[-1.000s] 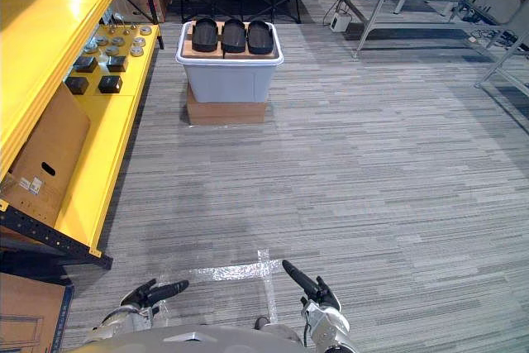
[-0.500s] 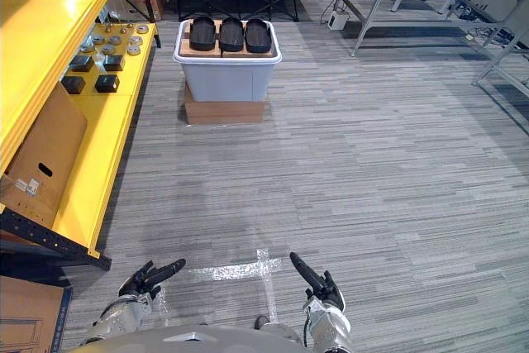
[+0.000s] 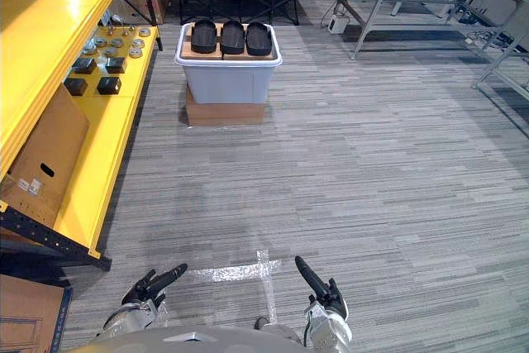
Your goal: Walk over and take three plastic housings, then place them on the shelf
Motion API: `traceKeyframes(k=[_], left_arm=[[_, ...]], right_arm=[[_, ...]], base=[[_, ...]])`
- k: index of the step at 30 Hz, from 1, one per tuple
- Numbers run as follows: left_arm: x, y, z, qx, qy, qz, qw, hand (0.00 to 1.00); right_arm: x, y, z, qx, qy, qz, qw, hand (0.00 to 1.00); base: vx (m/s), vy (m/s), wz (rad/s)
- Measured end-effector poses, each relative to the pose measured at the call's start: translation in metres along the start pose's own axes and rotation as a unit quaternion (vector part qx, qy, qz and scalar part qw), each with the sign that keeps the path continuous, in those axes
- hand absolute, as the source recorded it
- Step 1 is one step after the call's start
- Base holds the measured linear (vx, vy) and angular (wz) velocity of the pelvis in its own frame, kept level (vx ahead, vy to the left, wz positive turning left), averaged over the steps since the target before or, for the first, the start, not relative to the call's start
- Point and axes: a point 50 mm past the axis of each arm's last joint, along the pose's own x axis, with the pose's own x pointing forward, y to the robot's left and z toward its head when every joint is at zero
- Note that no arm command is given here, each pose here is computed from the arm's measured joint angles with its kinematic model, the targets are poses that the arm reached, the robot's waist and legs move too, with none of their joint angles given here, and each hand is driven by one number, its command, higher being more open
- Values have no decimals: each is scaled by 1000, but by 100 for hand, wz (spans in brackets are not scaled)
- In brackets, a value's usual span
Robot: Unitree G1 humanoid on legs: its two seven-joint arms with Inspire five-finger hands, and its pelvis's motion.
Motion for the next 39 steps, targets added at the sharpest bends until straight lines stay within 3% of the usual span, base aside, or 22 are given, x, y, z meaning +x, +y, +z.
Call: traceKeyframes(k=[13,20,31,33,39], left_arm=[[-2,12,-14,4,22,20,1000,100],[1,4,-1,31,3,2,1000,100],[4,3,1,17,7,7,1000,100],[1,9,-10,-7,21,19,1000,100],[3,-3,3,-62,-7,5,998,100]], right_arm=[[-2,-6,-13,-10,30,-8,999,100],[2,9,-5,-25,22,18,999,100],[-18,-39,-46,-26,97,-31,994,100],[-18,-44,-44,-30,99,-37,994,100],[-10,-39,-27,-50,74,-28,996,100]], base=[[0,0,-2],[-62,17,-15],[194,-137,30],[542,-432,45],[439,-296,2]])
